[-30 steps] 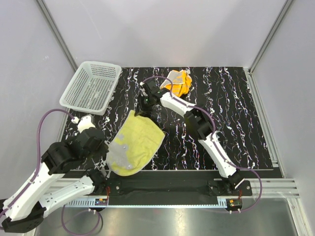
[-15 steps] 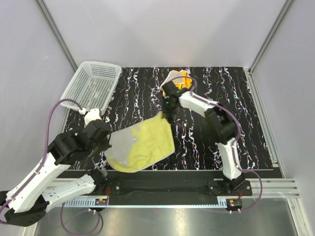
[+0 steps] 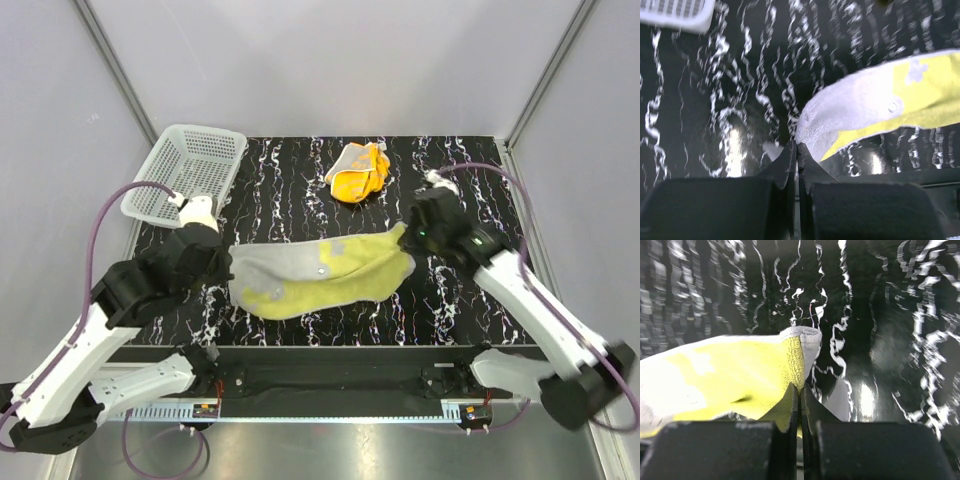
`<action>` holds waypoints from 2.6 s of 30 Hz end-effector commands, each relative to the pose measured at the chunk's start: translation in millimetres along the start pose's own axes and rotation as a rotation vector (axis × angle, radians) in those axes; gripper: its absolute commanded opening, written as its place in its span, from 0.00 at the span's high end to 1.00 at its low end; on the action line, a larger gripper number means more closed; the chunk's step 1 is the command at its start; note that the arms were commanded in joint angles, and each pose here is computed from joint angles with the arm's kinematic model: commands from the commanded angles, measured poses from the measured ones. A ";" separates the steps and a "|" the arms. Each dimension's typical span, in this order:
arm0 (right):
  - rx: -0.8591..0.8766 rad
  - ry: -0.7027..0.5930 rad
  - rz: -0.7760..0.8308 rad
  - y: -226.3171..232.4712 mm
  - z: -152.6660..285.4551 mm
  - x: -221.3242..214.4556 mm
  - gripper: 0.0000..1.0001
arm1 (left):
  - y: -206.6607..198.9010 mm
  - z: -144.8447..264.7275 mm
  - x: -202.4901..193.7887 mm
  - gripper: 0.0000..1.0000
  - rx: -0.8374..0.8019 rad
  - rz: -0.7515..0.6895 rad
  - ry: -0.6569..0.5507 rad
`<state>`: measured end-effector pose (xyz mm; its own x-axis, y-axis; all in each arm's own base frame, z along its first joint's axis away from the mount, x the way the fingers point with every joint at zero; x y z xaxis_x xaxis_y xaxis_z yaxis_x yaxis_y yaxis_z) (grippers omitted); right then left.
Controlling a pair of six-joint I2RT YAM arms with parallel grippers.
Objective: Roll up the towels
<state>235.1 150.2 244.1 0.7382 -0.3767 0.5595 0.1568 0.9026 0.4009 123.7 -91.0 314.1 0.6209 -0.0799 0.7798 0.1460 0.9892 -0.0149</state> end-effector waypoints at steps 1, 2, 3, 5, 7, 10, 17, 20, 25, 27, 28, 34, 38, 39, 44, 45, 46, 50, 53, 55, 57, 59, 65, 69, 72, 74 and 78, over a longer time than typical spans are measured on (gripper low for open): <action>0.017 -0.097 -0.070 -21.7 50.6 -3.2 1.00 | -2.9 19.7 29.3 1.00 -0.114 -0.017 -0.164; 0.047 -0.127 -0.083 -26.5 66.1 -4.6 1.00 | -3.3 22.2 30.0 1.00 -0.135 -0.023 -0.173; 0.042 -0.138 -0.094 -30.7 70.9 -6.0 1.00 | -4.9 23.0 32.3 1.00 -0.152 -0.026 -0.190; -0.013 -0.135 -0.109 -41.5 72.7 -11.6 1.00 | -6.7 18.0 31.5 1.00 -0.147 -0.045 -0.185; -0.090 -0.135 -0.112 -49.0 65.2 -13.3 1.00 | -10.5 9.0 32.6 1.00 -0.130 -0.044 -0.188; -0.200 -0.133 -0.110 -48.7 42.2 -8.0 1.00 | -21.3 -14.9 40.5 1.00 -0.107 -0.071 -0.190; -0.465 -0.049 -0.112 -54.7 -51.1 24.7 0.99 | -13.5 -117.0 51.9 1.00 -0.067 0.010 -0.014; -0.516 0.001 -0.118 -65.3 -90.1 27.1 0.69 | -2.7 -166.1 41.1 1.00 -0.026 0.038 0.096; -0.520 0.046 -0.113 -64.3 -127.4 27.5 0.01 | 10.9 -232.6 21.0 0.26 0.009 0.090 0.228; -0.527 0.034 -0.106 -62.6 -128.5 33.3 0.00 | 14.6 -244.3 17.3 0.03 0.020 0.104 0.251; -0.534 0.026 -0.100 -62.6 -125.2 34.9 0.00 | 15.2 -244.2 17.6 0.01 0.025 0.110 0.252; -0.473 -0.064 -0.117 -64.8 -85.9 43.0 0.00 | 24.3 -208.7 18.9 0.01 0.070 0.147 0.195; -0.320 0.120 -0.168 -64.9 -78.9 2.7 0.00 | 15.9 -181.8 5.4 0.01 -0.038 0.224 0.141; -0.282 0.132 -0.199 -63.4 -79.5 -2.9 0.00 | 15.0 -181.4 -13.0 0.01 -0.045 0.255 0.172; -0.098 0.196 -0.315 -68.9 -56.5 -47.6 0.00 | 2.5 -159.8 -40.7 0.01 -0.192 0.380 0.112; -0.039 0.182 -0.317 -65.6 -53.2 -48.4 0.00 | 0.5 -161.1 -58.9 0.01 -0.211 0.421 0.134; 0.009 0.180 -0.309 -66.9 -45.5 -54.6 0.00 | -1.0 -153.8 -58.8 0.01 -0.243 0.443 0.086; 0.072 0.153 -0.290 -65.5 -19.6 -54.8 0.00 | 4.7 -151.3 -83.8 0.01 -0.206 0.518 0.055; 0.051 0.129 -0.296 -71.1 -5.1 -57.1 0.00 | 18.9 -144.7 -91.4 0.01 -0.087 0.574 -0.016; 0.042 0.120 -0.330 -75.9 -0.4 -62.8 0.00 | 21.8 -136.8 -89.4 0.01 -0.099 0.615 -0.116; 0.022 0.097 -0.378 -79.9 0.1 -65.1 0.01 | 19.2 -137.6 -95.2 0.01 -0.149 0.653 -0.168; -0.012 0.063 -0.411 -89.3 -1.7 -70.9 0.00 | 14.1 -132.9 -97.7 0.24 -0.221 0.662 -0.200; -0.158 0.057 -0.477 -107.5 -9.6 -81.6 0.00 | 18.5 -140.1 -132.7 0.01 -0.059 0.685 0.108; -0.229 0.130 -0.467 -113.7 -20.3 -91.9 0.01 | 19.5 -151.5 -153.8 0.01 0.006 0.694 0.235; -0.248 0.138 -0.479 -117.1 -22.8 -96.7 0.00 | 17.8 -155.0 -157.2 0.01 -0.016 0.713 0.214; -0.239 0.136 -0.496 -117.0 -23.2 -98.8 0.00 | 18.3 -156.9 -161.3 0.01 -0.012 0.712 0.216; -0.227 0.146 -0.522 -118.7 -27.8 -104.8 0.04 | 19.4 -159.9 -165.1 0.06 0.003 0.690 0.239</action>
<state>155.7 88.6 120.3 0.6411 -0.7352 0.2200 0.6262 0.6669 0.4038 144.2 -79.0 88.9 0.7269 0.5367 0.4285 -0.3397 0.8232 -0.4549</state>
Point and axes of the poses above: each gripper's point midway between its finger pads, its own z axis back along the fingers, its own y axis along the line the jaws close on, x = y × z, the point moved 7 cm from there along z, back along the fingers, and after that the axes turned 10 degrees about -z, right-handed, at the moved point
